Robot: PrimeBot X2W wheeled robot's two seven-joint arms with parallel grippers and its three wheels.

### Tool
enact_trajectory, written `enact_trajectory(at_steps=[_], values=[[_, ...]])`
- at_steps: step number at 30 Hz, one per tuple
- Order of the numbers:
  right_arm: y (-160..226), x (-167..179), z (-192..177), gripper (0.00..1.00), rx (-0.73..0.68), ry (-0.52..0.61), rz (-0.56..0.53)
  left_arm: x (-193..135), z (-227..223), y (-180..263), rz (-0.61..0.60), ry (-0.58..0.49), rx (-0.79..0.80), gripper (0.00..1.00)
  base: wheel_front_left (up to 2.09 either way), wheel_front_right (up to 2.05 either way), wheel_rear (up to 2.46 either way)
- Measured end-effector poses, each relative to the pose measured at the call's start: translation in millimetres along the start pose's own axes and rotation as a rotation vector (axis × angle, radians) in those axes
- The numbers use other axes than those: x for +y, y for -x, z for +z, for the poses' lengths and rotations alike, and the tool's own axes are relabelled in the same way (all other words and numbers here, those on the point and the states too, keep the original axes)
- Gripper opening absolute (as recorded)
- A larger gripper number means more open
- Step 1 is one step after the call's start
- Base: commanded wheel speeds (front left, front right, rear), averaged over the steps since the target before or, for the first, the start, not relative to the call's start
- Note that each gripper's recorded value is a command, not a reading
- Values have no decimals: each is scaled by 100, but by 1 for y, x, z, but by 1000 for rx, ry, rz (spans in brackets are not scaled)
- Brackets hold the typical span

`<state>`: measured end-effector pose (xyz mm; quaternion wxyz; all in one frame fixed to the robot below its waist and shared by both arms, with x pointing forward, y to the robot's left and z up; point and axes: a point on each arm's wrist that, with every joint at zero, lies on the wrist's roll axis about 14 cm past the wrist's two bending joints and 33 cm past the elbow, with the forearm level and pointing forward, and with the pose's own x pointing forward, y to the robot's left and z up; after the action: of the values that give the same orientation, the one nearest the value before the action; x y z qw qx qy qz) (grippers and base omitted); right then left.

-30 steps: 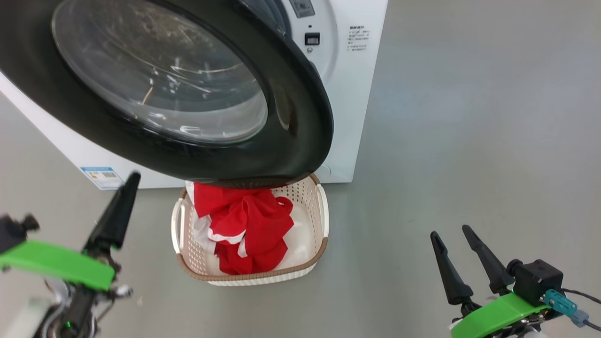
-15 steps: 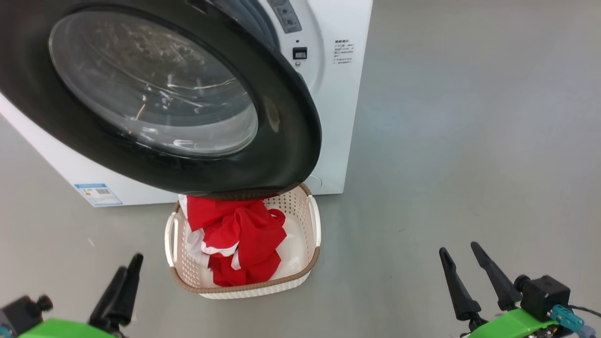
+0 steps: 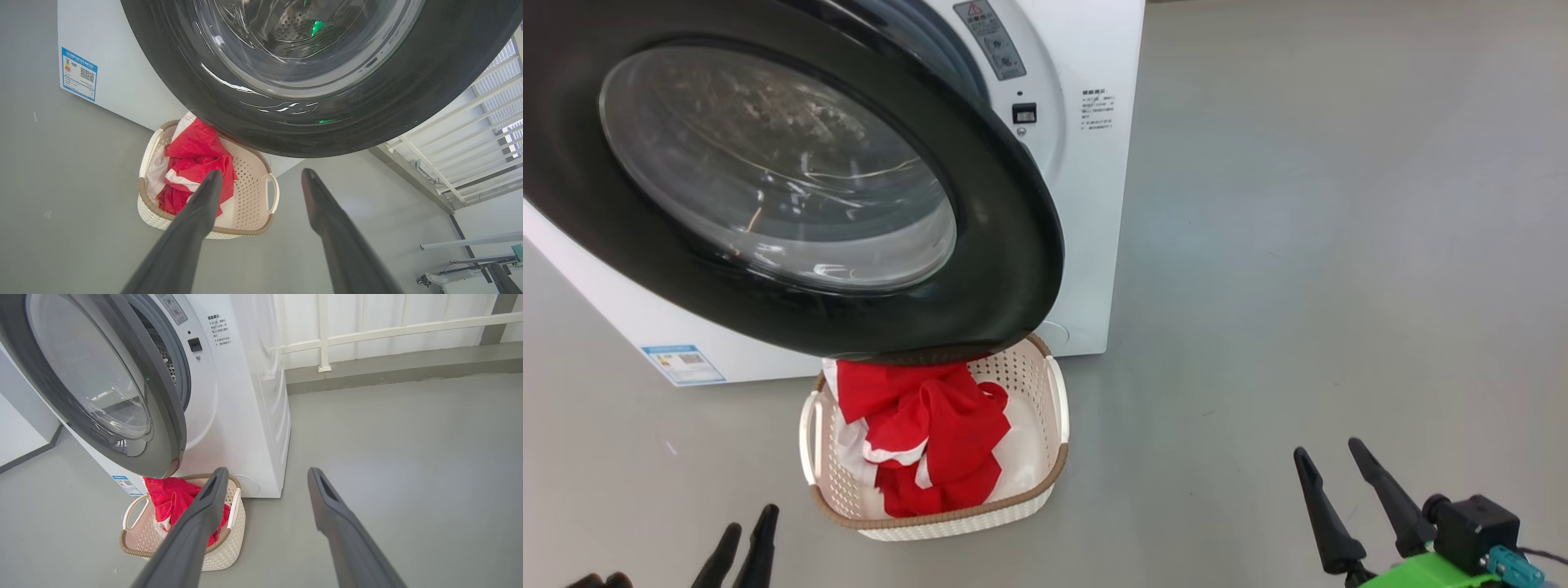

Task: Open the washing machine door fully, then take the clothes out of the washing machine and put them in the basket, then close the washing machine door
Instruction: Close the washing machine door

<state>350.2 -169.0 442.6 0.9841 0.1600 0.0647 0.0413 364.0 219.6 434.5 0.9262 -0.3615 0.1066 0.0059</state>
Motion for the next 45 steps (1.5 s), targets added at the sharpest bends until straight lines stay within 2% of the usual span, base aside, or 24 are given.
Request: enact_trajectory(at_steps=[14, 27, 36, 45], values=[[6, -4, -1, 100, 2, -1, -16, 4, -11, 8, 14, -222, -15, 100, 0, 0, 0], [5, -7, 2, 100, -6, -1, -23, -3, 1, 12, 22, -435, -88, 100, 0, 0, 0], [5, -6, 5, 100, -18, 0, -21, -15, 7, 17, 10, -522, -132, 100, 0, 0, 0], [11, -6, 6, 100, -23, 0, -22, -21, 14, 26, 18, -552, -177, 100, 0, 0, 0]])
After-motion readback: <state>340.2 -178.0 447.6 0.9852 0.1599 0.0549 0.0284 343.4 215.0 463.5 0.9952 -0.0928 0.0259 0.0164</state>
